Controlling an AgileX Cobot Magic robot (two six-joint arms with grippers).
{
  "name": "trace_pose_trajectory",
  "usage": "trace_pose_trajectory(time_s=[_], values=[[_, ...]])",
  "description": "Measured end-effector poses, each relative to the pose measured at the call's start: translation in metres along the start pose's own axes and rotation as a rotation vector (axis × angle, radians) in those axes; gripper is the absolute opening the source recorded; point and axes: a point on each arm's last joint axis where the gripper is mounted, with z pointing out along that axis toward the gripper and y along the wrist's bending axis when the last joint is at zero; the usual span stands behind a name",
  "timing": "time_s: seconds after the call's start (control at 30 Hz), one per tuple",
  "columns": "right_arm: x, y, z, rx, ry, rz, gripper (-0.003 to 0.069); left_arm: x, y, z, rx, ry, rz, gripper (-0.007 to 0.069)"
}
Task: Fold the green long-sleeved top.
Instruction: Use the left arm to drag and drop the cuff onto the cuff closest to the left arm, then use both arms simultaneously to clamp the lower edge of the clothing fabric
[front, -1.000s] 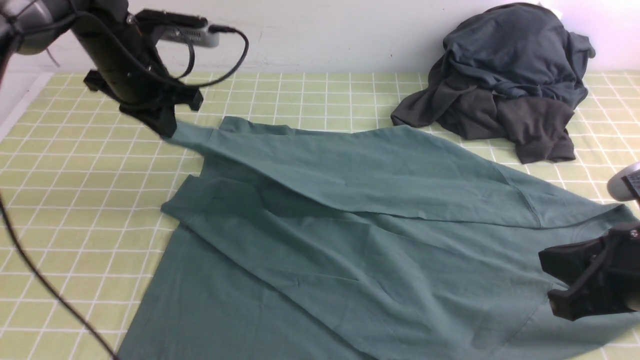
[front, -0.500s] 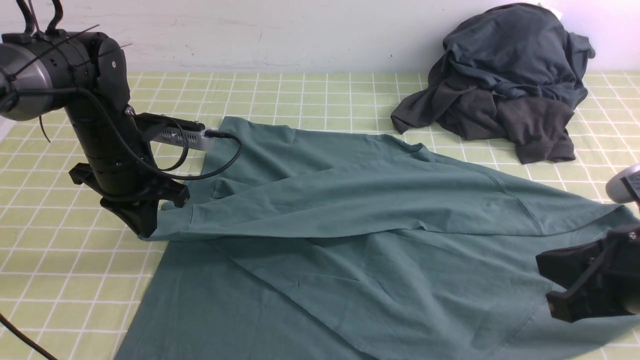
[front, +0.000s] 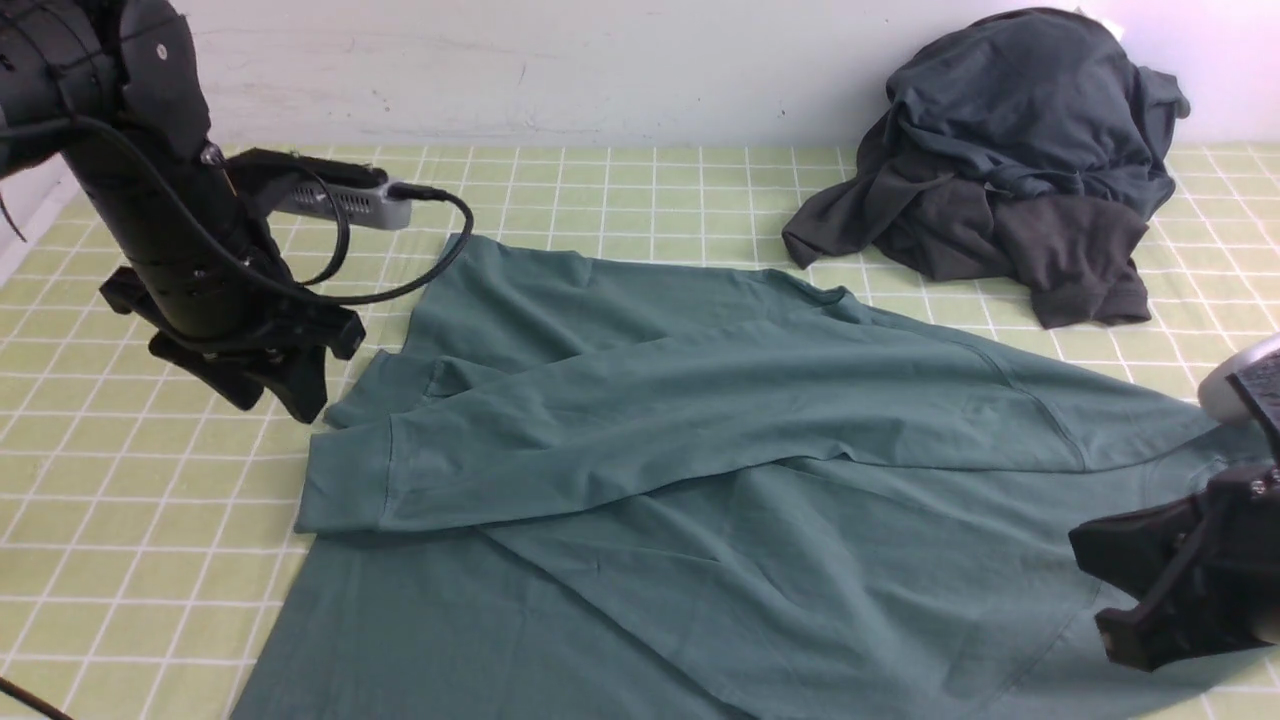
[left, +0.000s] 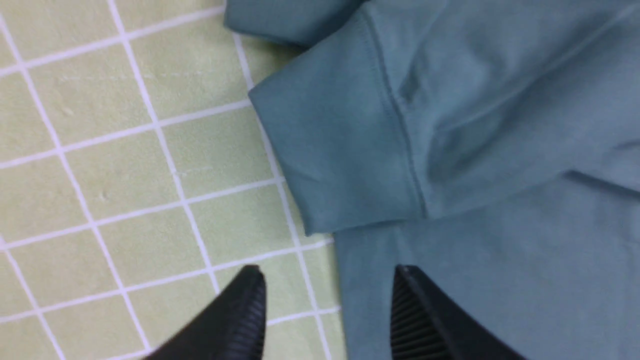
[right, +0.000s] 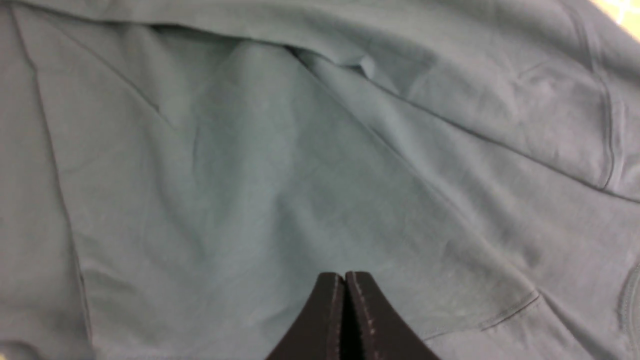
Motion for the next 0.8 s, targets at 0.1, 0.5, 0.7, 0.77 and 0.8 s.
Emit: trace_pose_trajectory(time_s=[0.1, 0.5, 0.7, 0.77, 0.8], values=[[0.002, 0.002, 0.000, -0.021, 0.019, -0.027, -0.0014, 0.023, -0.028, -0.006, 0.029, -0.010, 0.119, 0.0376], [0.004, 0.012, -0.001, -0.133, 0.042, -0.081, -0.0014, 0.116, -0.057, 0.074, 0.067, 0.059, 0.718, 0.0402], [0.005, 0.016, -0.001, -0.161, 0.049, -0.136, -0.0014, 0.132, -0.056, 0.086, 0.091, 0.113, 0.944, 0.0420], [0.005, 0.018, -0.001, -0.169, 0.049, -0.146, -0.0014, 0.132, -0.054, 0.086, 0.072, 0.123, 0.975, 0.0420], [0.005, 0.018, -0.001, -0.170, 0.049, -0.147, -0.0014, 0.132, -0.054, 0.086, 0.069, 0.124, 0.978, 0.0420]])
